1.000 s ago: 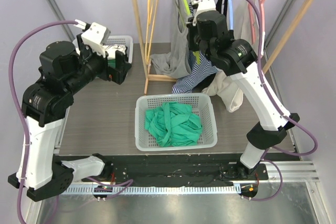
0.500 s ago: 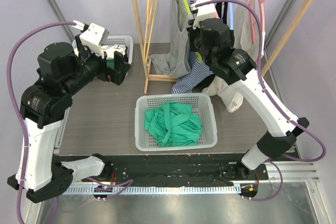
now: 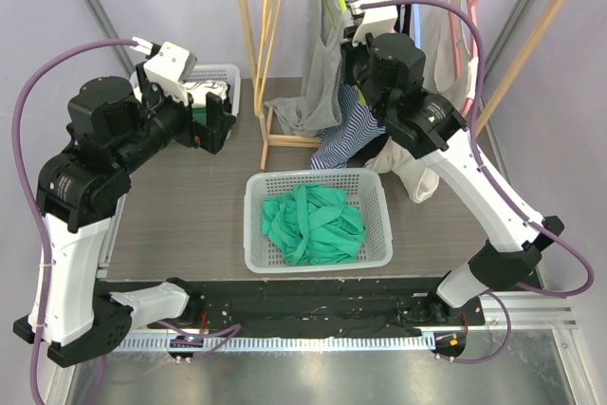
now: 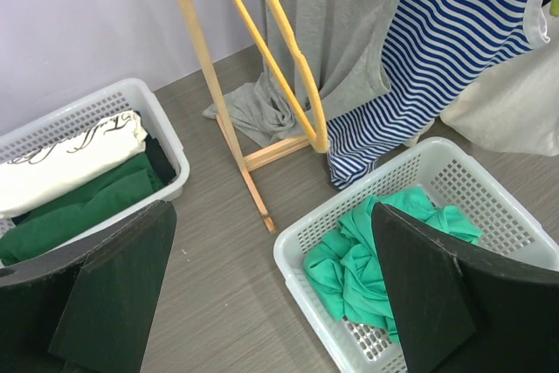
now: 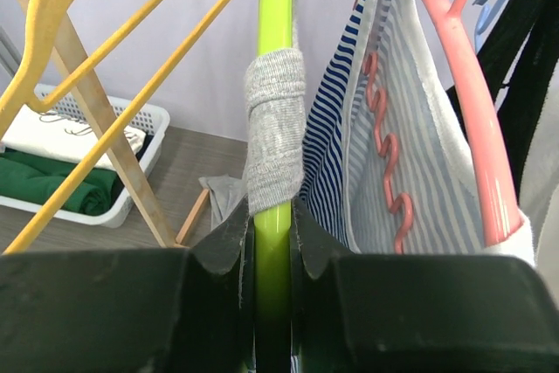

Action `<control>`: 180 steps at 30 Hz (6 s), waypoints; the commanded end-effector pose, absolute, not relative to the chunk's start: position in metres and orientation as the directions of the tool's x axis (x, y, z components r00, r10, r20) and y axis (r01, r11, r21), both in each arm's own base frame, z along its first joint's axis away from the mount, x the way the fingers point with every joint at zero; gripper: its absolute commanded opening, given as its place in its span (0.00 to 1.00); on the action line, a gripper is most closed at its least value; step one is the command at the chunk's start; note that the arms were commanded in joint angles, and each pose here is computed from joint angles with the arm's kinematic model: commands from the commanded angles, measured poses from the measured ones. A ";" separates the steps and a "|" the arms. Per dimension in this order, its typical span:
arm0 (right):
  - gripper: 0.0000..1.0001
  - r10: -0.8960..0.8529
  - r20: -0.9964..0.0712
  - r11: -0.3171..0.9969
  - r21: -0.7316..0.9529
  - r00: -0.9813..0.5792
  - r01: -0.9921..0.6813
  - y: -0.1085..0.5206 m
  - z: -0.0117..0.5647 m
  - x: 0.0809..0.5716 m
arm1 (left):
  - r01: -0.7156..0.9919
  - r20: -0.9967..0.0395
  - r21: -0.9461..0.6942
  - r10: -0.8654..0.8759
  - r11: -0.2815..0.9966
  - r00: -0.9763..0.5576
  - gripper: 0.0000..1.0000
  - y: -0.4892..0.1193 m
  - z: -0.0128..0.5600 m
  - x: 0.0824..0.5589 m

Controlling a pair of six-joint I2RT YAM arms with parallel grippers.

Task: Remove the tank top from the hanger
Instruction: Pick up the hanger from the clothesline, then remove the tank top from the hanger.

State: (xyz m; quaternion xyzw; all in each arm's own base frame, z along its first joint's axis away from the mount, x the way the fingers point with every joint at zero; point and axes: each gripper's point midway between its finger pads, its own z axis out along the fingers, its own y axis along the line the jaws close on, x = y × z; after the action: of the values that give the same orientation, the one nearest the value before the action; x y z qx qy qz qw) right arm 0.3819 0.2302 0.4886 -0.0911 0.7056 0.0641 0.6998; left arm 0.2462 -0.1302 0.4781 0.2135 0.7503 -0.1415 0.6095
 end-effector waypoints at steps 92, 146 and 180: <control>0.01 0.501 -0.841 0.601 0.169 0.204 -0.781 0.098 0.684 0.083 | 0.391 -0.968 0.123 0.197 0.912 -0.157 1.00 -0.124 0.448 0.351; 0.01 -0.133 -0.978 0.303 0.117 -0.164 -0.946 0.199 0.490 0.071 | 0.976 -0.986 0.148 0.097 0.161 0.133 1.00 -0.203 0.522 0.135; 0.01 -0.116 -0.992 0.280 0.023 -0.058 -0.960 0.218 0.508 0.087 | 0.996 -0.991 -0.063 0.113 0.055 -0.069 0.30 -0.216 0.492 0.122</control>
State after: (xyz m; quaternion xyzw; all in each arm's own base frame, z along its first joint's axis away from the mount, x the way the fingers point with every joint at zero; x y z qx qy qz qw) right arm 0.0829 0.2131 0.4790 -0.4528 0.6459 0.3903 0.4748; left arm 0.1350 -0.2208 0.4761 0.4853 0.5794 -0.4905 0.4338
